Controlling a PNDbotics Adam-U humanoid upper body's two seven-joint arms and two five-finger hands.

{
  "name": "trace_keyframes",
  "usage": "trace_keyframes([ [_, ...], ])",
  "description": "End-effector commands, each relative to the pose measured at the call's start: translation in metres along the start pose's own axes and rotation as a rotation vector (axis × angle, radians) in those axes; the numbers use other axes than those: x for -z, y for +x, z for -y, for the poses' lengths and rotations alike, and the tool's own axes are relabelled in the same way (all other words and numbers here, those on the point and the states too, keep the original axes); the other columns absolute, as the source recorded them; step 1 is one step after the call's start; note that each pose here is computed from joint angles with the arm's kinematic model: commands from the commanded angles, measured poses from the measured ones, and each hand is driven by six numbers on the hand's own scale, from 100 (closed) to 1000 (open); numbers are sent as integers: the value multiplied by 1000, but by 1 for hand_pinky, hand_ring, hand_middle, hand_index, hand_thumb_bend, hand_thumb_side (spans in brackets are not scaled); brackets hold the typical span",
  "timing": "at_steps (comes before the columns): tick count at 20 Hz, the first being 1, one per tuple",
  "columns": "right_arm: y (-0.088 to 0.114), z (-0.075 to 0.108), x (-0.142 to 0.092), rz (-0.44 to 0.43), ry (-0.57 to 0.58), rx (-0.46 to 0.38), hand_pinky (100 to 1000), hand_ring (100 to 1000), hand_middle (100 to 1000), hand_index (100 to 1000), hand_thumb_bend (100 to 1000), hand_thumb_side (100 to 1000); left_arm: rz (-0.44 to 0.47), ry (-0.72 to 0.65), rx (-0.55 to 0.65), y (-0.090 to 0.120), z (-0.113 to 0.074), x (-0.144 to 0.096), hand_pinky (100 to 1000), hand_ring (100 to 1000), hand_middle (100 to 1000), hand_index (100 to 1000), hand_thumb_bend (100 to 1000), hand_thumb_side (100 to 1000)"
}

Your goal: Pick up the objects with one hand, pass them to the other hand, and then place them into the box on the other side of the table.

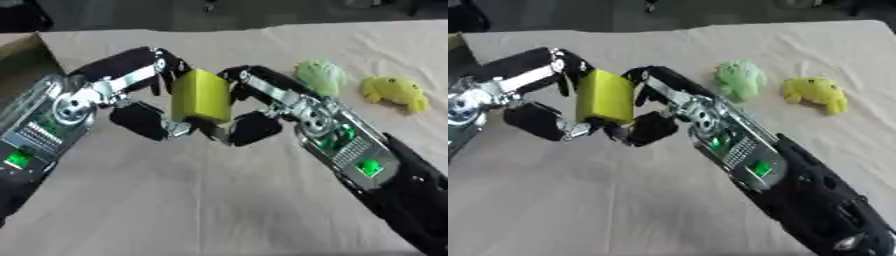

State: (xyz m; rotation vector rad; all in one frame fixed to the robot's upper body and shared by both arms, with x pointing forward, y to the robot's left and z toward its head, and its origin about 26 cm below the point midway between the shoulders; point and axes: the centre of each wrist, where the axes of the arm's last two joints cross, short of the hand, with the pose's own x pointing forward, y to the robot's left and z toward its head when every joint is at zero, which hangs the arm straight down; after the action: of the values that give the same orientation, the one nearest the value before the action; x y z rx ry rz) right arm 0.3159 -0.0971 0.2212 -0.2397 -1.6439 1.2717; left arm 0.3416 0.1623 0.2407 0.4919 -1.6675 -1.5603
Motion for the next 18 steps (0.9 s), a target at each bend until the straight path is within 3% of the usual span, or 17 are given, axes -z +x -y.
trace_keyframes([
  [1, -3, 11, -5, -10, -32, -29, 814, 717, 759, 825, 398, 248, -66, 45, 32, -14, -16, -11, 558, 603, 446, 503, 100, 166],
  [9, -8, 12, -7, -15, -32, -49, 817, 731, 776, 852, 451, 237, -63, 52, 11, -16, -16, -16, 546, 595, 436, 494, 100, 166],
  [18, -14, 16, -10, -32, -63, -50, 815, 726, 773, 845, 436, 249, -116, 91, -2, -29, -18, -31, 539, 593, 433, 492, 100, 145],
])
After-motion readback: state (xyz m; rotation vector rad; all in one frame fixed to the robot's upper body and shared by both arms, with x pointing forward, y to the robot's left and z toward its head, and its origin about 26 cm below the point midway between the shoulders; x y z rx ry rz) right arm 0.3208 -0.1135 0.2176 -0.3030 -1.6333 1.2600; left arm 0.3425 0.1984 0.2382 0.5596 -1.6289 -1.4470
